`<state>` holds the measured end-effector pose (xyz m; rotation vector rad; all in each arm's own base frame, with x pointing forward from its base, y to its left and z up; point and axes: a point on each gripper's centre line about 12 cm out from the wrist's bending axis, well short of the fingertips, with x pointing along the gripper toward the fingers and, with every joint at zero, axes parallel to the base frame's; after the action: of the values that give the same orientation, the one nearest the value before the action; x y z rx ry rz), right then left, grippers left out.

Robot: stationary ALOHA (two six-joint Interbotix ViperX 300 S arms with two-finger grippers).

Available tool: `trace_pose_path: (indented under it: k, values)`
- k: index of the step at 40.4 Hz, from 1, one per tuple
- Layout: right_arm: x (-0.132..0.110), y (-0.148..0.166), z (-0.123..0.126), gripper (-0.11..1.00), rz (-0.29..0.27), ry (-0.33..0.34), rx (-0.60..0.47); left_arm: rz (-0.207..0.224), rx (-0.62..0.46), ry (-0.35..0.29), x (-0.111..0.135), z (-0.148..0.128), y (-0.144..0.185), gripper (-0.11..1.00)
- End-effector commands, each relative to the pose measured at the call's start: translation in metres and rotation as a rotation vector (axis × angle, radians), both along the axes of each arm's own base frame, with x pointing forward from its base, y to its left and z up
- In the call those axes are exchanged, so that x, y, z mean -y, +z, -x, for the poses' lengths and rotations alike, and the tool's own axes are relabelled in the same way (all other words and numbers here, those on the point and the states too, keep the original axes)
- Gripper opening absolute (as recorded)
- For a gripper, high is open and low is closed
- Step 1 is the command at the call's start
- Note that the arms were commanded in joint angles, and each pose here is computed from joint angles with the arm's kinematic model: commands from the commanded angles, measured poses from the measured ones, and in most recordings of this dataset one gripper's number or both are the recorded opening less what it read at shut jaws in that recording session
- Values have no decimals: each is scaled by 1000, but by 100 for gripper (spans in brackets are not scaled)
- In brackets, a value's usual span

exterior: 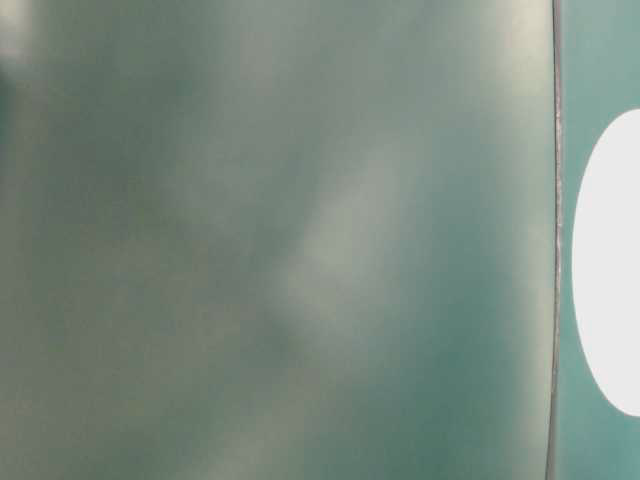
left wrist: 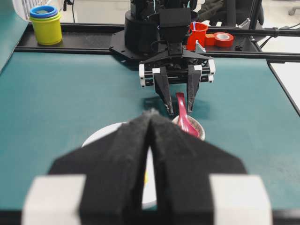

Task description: Scoop the yellow hexagonal prism block from the bowl with a spoon using the right arm.

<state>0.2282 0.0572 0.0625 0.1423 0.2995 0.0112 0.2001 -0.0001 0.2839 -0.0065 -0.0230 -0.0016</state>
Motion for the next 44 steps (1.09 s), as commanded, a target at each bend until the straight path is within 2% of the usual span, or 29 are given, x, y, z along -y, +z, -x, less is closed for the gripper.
trace_pose_path:
  k: [1, 44]
  values:
    - [-2, 3, -1, 51, -5, 2, 22, -3, 15, 0, 0, -2, 7, 0]
    - [-5, 4, 1, 50, -3, 20, 21, -1, 17, 1, 0, -2, 7, 0]
